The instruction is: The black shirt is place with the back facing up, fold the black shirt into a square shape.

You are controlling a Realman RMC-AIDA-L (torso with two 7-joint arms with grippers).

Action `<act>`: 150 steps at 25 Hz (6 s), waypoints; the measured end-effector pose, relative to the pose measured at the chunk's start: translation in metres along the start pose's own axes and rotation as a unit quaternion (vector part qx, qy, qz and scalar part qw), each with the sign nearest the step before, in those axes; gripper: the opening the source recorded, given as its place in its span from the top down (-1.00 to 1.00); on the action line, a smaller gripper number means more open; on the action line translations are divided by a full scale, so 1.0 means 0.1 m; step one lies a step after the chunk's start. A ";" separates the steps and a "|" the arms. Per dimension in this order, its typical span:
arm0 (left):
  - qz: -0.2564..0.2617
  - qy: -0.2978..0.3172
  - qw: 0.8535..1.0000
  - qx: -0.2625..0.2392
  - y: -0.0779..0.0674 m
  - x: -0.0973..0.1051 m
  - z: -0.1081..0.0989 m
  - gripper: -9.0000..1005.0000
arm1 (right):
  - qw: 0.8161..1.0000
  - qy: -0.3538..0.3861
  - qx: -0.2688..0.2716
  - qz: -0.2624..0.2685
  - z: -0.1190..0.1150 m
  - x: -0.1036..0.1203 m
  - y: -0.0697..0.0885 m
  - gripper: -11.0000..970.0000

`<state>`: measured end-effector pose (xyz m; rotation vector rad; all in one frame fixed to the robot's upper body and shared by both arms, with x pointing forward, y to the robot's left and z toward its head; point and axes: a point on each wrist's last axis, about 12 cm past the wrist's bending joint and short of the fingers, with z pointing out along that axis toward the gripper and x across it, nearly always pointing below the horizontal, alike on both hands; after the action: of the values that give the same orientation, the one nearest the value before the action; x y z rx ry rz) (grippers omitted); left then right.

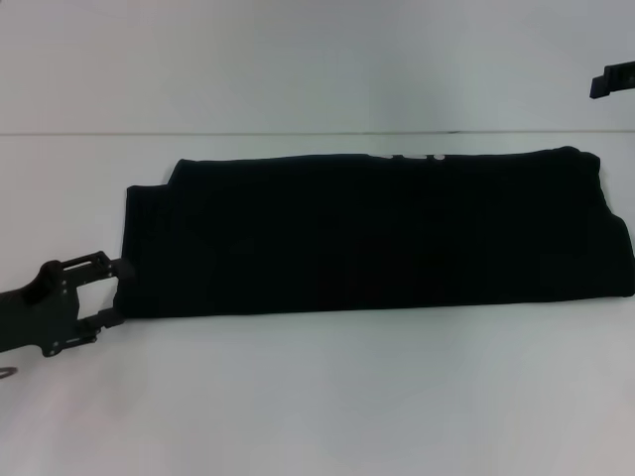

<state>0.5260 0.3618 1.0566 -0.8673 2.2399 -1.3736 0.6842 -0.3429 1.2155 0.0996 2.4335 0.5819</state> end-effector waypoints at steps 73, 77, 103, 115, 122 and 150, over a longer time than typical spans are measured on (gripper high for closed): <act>0.154 -0.027 0.988 -0.008 -0.28 -0.03 0.67 0.92 | 1.000 -0.004 -0.003 0.010 -0.01 0.03 -0.06 -0.92; 0.151 -0.042 0.988 -0.011 -0.21 -0.07 0.53 0.92 | 1.000 -0.006 -0.005 0.014 -0.02 0.03 -0.07 -0.92; 0.191 -0.108 0.972 -0.082 -0.22 -0.39 0.20 0.92 | 0.999 0.030 -0.021 0.033 -0.18 0.10 -0.17 -0.92; 0.236 -0.015 0.968 0.081 -1.22 -0.24 0.66 0.92 | 0.999 0.038 -0.021 0.032 -0.21 0.14 -0.21 -0.92; 0.316 0.074 0.941 0.097 -1.73 0.26 1.34 0.93 | 0.999 0.037 -0.022 0.031 -0.19 0.14 -0.20 -0.92; 0.453 0.125 0.877 0.103 -1.61 0.52 1.36 0.13 | 0.998 0.060 -0.027 0.005 -0.08 0.18 -0.06 -0.92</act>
<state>0.6184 0.1831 1.1388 0.4489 2.1316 -1.2195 0.6651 -0.3481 1.2083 0.0560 2.5318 0.6761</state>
